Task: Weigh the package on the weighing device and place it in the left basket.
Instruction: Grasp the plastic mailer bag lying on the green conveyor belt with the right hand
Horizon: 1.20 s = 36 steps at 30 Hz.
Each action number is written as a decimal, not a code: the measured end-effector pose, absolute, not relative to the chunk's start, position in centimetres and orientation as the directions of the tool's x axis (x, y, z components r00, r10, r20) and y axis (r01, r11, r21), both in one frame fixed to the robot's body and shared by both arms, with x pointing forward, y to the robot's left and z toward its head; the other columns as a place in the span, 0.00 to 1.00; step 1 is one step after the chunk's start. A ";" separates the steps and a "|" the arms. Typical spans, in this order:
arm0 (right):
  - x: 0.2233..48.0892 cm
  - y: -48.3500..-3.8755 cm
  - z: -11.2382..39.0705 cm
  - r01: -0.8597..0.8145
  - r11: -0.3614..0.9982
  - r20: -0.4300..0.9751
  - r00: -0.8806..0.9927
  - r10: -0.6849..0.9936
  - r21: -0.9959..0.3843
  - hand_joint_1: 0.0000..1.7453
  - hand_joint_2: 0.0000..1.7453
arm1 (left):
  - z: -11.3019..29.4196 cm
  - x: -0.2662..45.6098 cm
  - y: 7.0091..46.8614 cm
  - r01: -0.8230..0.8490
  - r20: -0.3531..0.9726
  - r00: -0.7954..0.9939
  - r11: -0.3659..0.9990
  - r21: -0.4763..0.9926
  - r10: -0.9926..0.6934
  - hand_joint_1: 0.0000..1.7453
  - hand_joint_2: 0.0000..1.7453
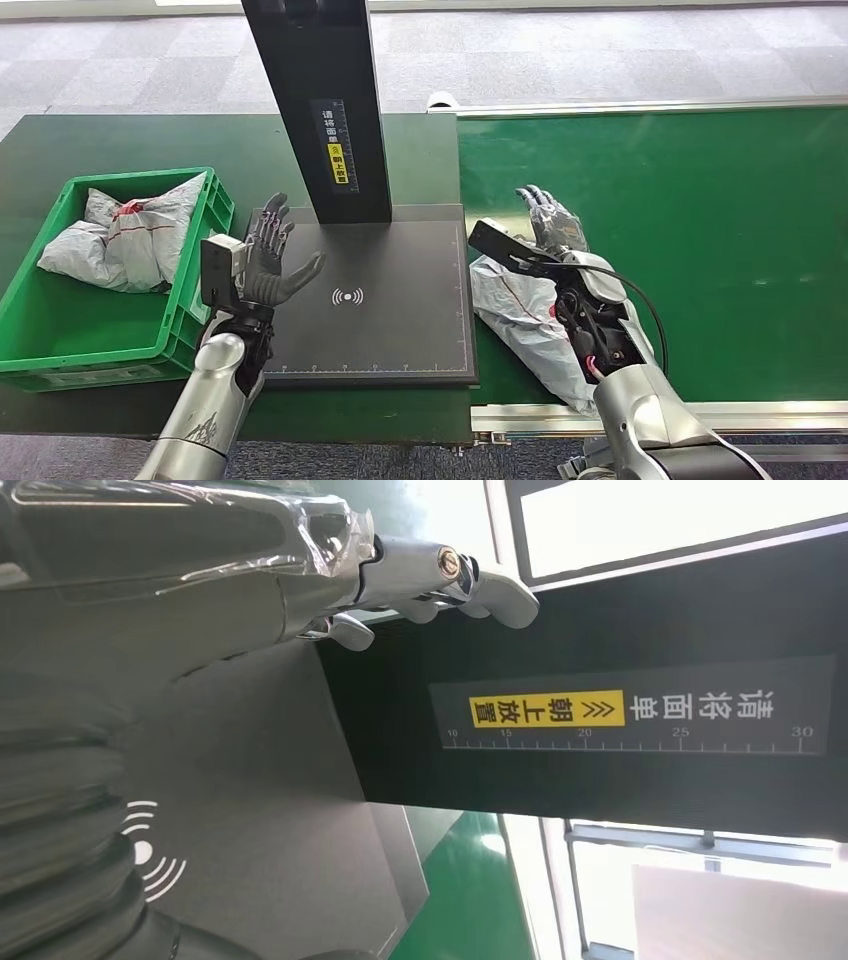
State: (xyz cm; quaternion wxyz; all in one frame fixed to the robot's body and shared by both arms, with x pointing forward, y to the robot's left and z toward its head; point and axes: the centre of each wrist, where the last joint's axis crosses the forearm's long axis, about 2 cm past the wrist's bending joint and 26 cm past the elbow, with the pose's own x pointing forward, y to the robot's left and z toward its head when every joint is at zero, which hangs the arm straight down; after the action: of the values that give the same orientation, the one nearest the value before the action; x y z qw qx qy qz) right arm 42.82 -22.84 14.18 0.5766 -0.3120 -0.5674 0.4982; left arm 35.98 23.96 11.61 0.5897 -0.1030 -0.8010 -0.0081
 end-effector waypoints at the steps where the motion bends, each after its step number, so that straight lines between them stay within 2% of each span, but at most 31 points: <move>1: 42.8 -22.8 14.2 -0.215 0.309 0.342 -0.141 0.929 -0.927 0.00 1.00 | 11.6 36.0 24.0 0.174 0.946 -0.283 0.979 -0.108 0.155 0.00 1.00; 4: 42.8 -22.9 14.4 -0.178 0.291 0.317 -0.139 0.938 -0.940 0.00 1.00 | 11.6 35.9 24.0 0.173 0.947 -0.283 0.979 -0.108 0.155 0.00 1.00; 7: 43.0 -23.9 14.6 -0.204 0.201 0.221 -0.082 0.972 -0.958 0.00 1.00 | 11.5 35.9 24.0 0.173 0.947 -0.282 0.979 -0.108 0.154 0.00 1.00; 10: 43.0 -26.1 14.0 -0.335 0.079 0.090 -0.016 0.996 -0.939 0.00 1.00 | 11.4 35.9 24.1 0.173 0.948 -0.279 0.979 -0.108 0.154 0.00 1.00; 14: 42.2 -29.6 12.1 -0.565 -0.064 -0.078 0.000 0.997 -0.822 0.00 1.00 | 11.6 36.7 24.0 0.173 0.948 -0.280 0.979 -0.106 0.152 0.00 1.00; 17: 41.4 -31.8 10.9 -0.635 -0.143 -0.175 -0.012 0.985 -0.759 0.00 1.00 | 11.8 37.4 24.0 0.173 0.948 -0.281 0.979 -0.104 0.150 0.00 1.00; 26: 40.7 -34.4 10.0 -0.687 -0.209 -0.262 -0.029 0.965 -0.696 0.00 1.00 | 11.6 37.9 23.8 0.176 0.952 -0.265 0.979 -0.107 0.151 0.00 1.00; 35: 39.7 -37.0 9.2 -0.745 -0.306 -0.315 -0.135 0.939 -0.593 0.00 1.00 | 11.5 37.9 23.7 0.169 0.953 -0.262 0.980 -0.108 0.150 0.00 1.00; 36: 39.5 -37.0 9.1 -0.748 -0.310 -0.315 -0.142 0.938 -0.586 0.25 1.00 | 11.4 37.8 23.7 0.168 0.954 -0.261 0.980 -0.109 0.151 0.00 1.00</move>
State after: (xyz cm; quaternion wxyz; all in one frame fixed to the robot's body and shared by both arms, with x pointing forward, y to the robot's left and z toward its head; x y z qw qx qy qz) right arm 39.55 -37.02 9.09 0.5690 -0.3248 -0.1463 0.7412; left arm 37.83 23.71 11.43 0.5997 -0.1004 -0.7939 -0.0071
